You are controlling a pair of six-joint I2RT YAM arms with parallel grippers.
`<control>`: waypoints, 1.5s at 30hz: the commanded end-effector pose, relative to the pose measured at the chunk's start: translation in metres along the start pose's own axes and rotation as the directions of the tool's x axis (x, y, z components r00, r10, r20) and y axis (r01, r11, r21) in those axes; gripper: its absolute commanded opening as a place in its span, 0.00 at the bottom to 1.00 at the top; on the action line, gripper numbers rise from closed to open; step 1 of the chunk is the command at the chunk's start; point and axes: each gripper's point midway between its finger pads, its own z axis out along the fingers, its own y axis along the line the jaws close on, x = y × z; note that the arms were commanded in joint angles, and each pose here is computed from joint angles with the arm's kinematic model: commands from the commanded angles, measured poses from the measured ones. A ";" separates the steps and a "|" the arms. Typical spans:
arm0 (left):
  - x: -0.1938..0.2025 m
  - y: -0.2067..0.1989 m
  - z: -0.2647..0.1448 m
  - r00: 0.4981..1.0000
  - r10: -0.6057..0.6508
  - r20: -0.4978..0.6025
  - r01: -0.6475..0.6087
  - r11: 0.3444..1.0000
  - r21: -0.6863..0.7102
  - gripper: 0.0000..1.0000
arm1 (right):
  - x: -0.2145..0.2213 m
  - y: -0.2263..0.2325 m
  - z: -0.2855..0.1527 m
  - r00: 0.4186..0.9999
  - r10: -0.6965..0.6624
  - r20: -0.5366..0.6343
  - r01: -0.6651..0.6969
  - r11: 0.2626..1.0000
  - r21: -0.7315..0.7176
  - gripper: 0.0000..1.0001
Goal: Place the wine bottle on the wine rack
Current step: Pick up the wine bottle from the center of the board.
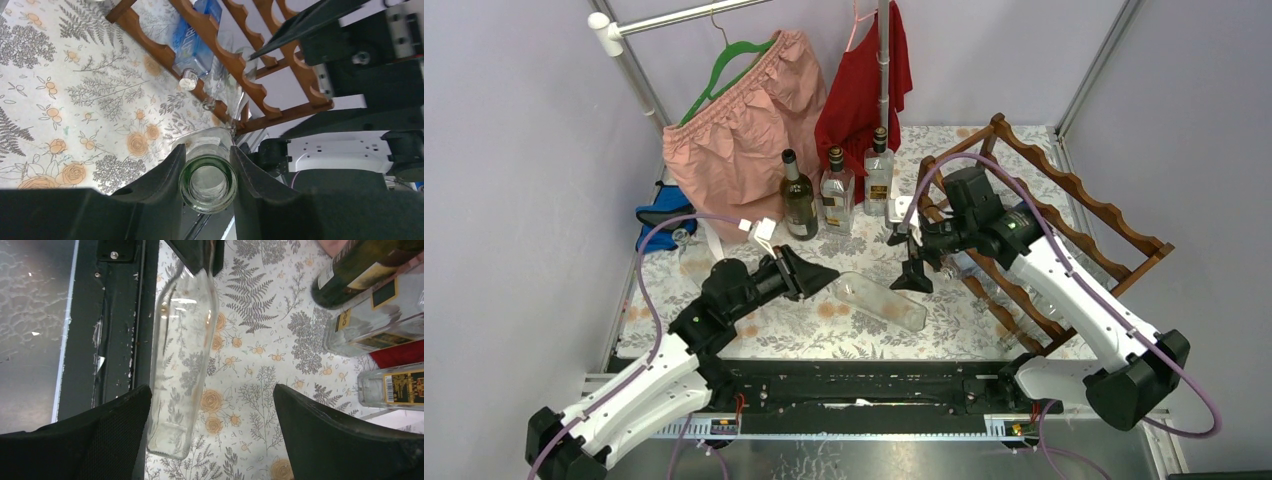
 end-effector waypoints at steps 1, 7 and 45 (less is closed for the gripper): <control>-0.035 -0.031 -0.009 0.988 -0.033 0.154 0.017 0.995 0.102 0.00 | 0.006 -0.016 0.014 1.000 0.012 -0.016 -0.011 0.998 0.060 1.00; -0.045 -0.035 -0.015 0.976 -0.075 0.206 0.052 0.992 0.115 0.00 | 0.030 -0.009 0.038 0.996 0.081 -0.038 -0.080 0.996 0.028 1.00; -0.007 -0.019 -0.011 0.988 -0.127 0.089 0.112 0.981 0.158 0.98 | 0.047 0.008 0.047 0.983 -0.103 -0.154 0.096 0.994 -0.055 0.00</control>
